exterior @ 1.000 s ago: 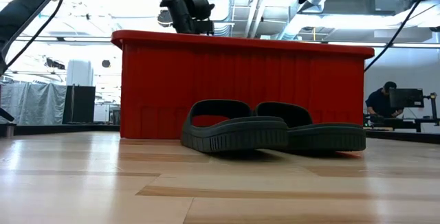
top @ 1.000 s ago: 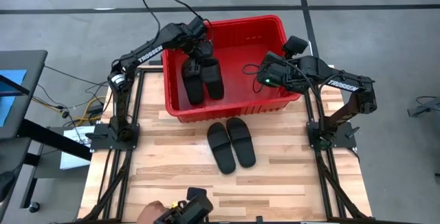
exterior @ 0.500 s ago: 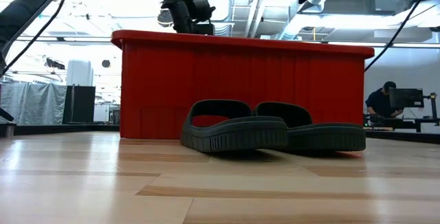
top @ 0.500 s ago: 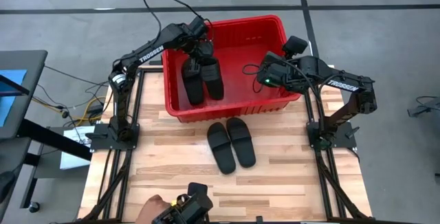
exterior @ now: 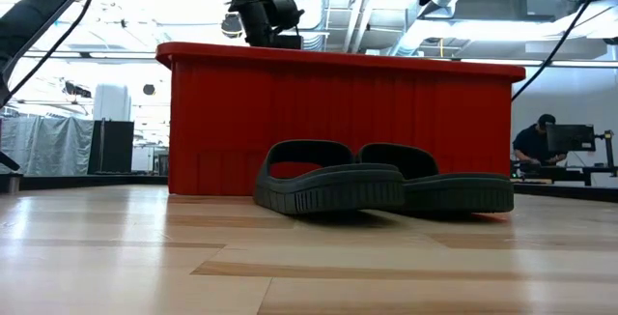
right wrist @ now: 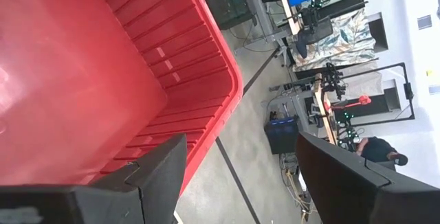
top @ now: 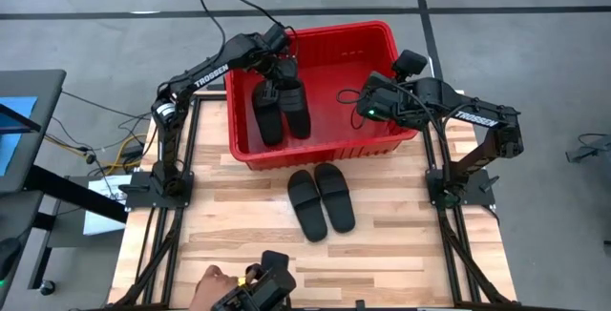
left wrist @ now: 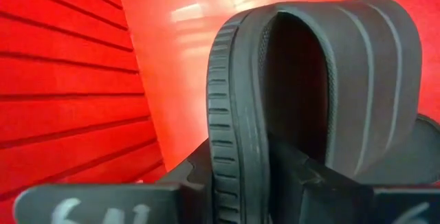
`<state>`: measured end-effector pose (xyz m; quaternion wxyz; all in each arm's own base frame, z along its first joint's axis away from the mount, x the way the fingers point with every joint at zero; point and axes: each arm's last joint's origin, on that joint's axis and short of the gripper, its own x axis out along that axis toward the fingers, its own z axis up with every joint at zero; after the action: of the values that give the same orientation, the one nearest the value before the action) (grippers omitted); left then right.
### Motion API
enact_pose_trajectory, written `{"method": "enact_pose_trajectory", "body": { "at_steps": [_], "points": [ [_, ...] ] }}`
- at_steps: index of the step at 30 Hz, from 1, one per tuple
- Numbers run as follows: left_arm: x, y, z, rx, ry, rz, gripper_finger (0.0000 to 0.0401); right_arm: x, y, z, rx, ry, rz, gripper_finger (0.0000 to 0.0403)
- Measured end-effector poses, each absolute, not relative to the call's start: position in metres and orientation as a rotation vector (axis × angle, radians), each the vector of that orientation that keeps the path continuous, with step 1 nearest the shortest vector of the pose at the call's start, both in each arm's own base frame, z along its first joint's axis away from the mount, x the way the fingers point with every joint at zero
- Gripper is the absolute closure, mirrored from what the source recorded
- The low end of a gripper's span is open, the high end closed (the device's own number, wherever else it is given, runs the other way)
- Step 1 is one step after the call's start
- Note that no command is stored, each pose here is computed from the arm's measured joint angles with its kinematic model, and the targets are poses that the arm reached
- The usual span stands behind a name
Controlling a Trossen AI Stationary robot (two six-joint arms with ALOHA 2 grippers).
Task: Pick and place slides into bin
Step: Put the black slides into the red bin
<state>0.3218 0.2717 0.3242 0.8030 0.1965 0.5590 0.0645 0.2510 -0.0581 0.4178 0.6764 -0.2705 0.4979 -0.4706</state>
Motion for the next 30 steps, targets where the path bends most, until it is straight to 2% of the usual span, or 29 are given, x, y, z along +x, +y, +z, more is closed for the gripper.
{"method": "enact_pose_trajectory", "body": {
  "at_steps": [6,19,30],
  "points": [
    [0.321,0.272,0.324,0.460,1.204,0.114,0.0305,0.251,-0.058,0.418,-0.608,1.119,-1.058,0.0137],
    [0.324,0.277,0.316,0.461,1.227,0.117,0.0237,0.251,-0.058,0.418,-0.611,1.122,-1.056,0.0137],
    [0.339,0.295,0.274,0.478,1.370,0.155,0.0230,0.251,-0.058,0.418,-0.612,1.125,-1.055,0.0137]
  ]
}}
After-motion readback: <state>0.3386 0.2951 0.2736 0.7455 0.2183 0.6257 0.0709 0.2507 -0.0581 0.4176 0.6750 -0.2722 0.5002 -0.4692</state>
